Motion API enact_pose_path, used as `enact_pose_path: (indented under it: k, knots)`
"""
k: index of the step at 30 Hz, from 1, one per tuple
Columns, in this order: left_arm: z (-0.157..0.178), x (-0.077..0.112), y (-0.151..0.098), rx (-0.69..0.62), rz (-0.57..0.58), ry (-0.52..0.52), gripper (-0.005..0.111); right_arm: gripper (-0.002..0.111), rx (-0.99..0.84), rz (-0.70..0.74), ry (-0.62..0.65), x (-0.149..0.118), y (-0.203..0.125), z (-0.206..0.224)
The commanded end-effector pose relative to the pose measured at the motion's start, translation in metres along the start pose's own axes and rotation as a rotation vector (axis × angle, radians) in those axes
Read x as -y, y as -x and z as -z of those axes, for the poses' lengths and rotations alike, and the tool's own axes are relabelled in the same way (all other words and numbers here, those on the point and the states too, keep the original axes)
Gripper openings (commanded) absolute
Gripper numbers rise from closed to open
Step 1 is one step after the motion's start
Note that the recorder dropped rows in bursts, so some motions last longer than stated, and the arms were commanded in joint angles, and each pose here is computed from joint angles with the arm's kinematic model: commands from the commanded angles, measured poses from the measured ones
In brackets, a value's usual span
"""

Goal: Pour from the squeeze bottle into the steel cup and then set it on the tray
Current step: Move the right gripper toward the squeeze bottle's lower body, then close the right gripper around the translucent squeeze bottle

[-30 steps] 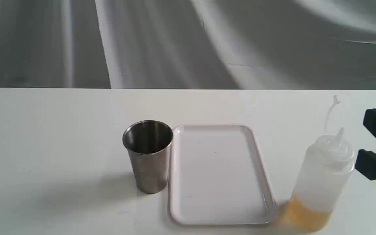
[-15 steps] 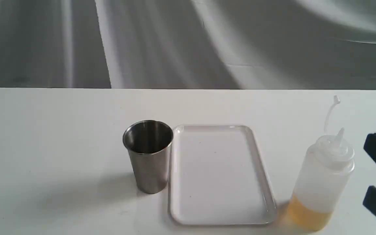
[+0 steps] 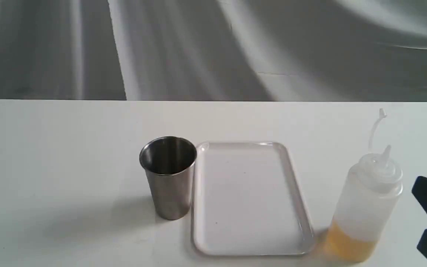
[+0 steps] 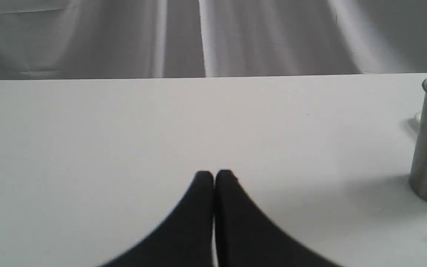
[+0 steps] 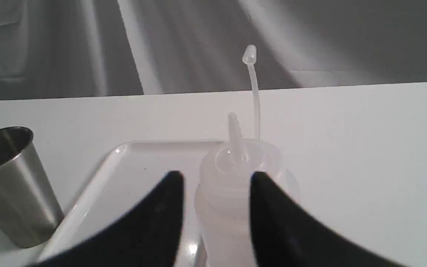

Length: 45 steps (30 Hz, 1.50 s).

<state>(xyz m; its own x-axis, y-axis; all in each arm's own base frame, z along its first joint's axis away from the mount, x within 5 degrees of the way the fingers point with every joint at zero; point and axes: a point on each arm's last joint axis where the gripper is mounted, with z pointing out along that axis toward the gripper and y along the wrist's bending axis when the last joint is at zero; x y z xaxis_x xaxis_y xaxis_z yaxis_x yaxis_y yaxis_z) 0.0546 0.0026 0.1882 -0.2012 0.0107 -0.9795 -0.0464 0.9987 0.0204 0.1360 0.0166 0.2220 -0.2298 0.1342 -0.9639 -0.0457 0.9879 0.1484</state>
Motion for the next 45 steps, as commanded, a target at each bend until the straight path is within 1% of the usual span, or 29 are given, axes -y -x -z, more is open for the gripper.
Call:
enact_pose_path:
  k: [1,2,3,8,10,12,16,25,30,36,45]
  knots:
    - [0.000,0.000,-0.001,0.006,0.002,-0.008,0.000,0.084,-0.013,-0.001,0.005,0.000,-0.002,0.000]
    - [0.000,0.000,-0.001,0.006,0.002,-0.008,0.000,0.093,-0.016,-0.001,0.006,0.000,-0.002,0.000]
    - [0.000,0.000,-0.001,0.006,0.002,-0.008,0.000,0.105,-0.027,0.002,0.006,-0.001,-0.004,0.000]
    - [0.000,0.000,-0.001,0.006,0.002,-0.008,0.000,0.105,-0.092,0.022,-0.003,-0.001,-0.009,-0.009]
    - [0.000,0.000,-0.001,0.006,0.002,-0.008,0.000,0.105,-0.116,0.051,-0.002,-0.002,-0.009,-0.016]
    - [0.000,0.000,-0.001,0.006,0.002,-0.008,0.000,0.105,-0.124,0.091,0.001,-0.004,-0.007,-0.024]
    - [0.000,0.000,-0.001,0.006,0.004,-0.008,0.000,0.105,-0.104,0.105,-0.017,-0.004,-0.004,-0.036]
    - [0.000,0.000,-0.001,0.006,0.004,-0.008,0.000,0.105,-0.178,0.155,-0.041,-0.001,-0.023,-0.057]
    - [0.000,0.000,-0.001,0.006,0.001,-0.008,0.000,0.105,-0.195,0.158,-0.059,0.001,-0.030,-0.066]
    - [0.000,0.000,-0.001,0.006,0.001,-0.008,0.000,0.105,-0.186,0.096,-0.082,0.002,-0.035,-0.073]
    - [0.000,0.000,-0.001,0.006,0.003,-0.008,0.000,0.105,-0.196,0.139,-0.074,0.003,-0.046,-0.082]
